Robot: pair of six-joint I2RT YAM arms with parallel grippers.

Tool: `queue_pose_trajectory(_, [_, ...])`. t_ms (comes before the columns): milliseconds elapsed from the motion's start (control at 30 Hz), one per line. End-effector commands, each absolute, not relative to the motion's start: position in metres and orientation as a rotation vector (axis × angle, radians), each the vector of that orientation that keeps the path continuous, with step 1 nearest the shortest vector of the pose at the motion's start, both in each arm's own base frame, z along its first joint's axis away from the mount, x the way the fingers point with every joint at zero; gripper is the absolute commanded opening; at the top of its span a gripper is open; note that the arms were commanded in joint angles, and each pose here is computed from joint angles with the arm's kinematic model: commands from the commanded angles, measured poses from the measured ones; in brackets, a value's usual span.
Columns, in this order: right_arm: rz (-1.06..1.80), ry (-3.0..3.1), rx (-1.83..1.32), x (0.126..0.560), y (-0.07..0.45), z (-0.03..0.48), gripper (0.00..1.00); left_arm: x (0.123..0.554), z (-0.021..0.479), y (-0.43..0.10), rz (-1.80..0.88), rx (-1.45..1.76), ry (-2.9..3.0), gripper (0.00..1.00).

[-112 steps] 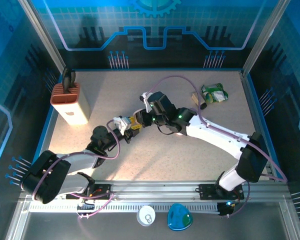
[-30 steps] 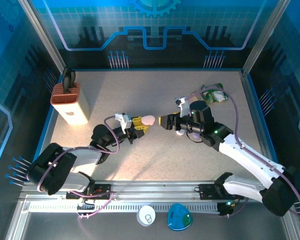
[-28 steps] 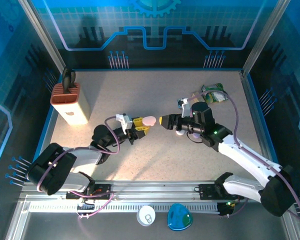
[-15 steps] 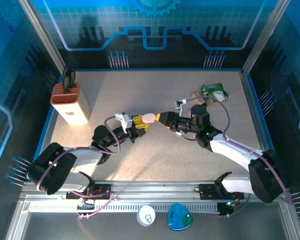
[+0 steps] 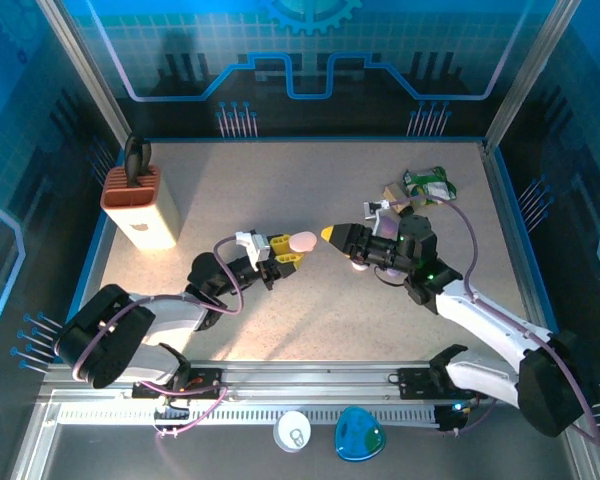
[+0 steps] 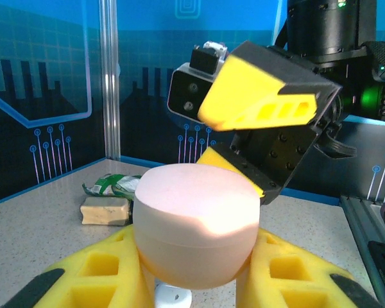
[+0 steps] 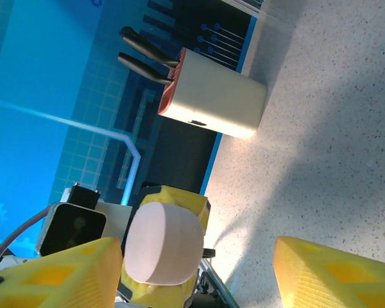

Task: Insert wireless bluetooth earbuds into charging case

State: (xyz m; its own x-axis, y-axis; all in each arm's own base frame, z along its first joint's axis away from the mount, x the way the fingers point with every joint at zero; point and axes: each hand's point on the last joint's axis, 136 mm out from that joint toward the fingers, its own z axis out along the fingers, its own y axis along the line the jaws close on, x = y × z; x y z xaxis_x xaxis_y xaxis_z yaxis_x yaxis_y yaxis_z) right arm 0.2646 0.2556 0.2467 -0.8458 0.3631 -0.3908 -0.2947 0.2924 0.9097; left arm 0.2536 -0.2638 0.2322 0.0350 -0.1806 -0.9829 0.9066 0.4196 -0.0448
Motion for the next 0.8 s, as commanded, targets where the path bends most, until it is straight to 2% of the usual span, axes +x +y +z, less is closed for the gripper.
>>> queue_pose_trajectory(0, [1.614,2.016,0.026,0.262,0.259,0.250,0.68,0.252,0.243,-0.268,-0.963,0.784,1.195,0.24])
queue_pose_trajectory(167, [1.720,2.010,-0.082,0.253,0.285,0.258,0.69,0.252,0.245,-0.271,-0.979,0.792,1.187,0.23])
queue_pose_trajectory(300, [1.778,2.024,-0.119,0.250,0.299,0.258,0.63,0.252,0.246,-0.273,-0.987,0.798,1.183,0.23])
queue_pose_trajectory(367, [1.775,2.031,-0.129,0.250,0.302,0.257,0.57,0.251,0.245,-0.274,-0.988,0.804,1.183,0.24])
queue_pose_trajectory(600, [1.749,2.044,-0.091,0.254,0.296,0.253,0.24,0.250,0.243,-0.274,-0.976,0.813,1.182,0.25])
queue_pose_trajectory(700, [1.739,2.045,-0.066,0.257,0.292,0.250,0.15,0.251,0.241,-0.274,-0.976,0.812,1.187,0.31])
queue_pose_trajectory(733, [1.738,2.040,-0.062,0.258,0.291,0.250,0.15,0.251,0.241,-0.274,-0.974,0.811,1.189,0.37])
queue_pose_trajectory(767, [1.735,2.036,-0.050,0.260,0.289,0.250,0.15,0.252,0.241,-0.273,-0.965,0.807,1.187,0.50])
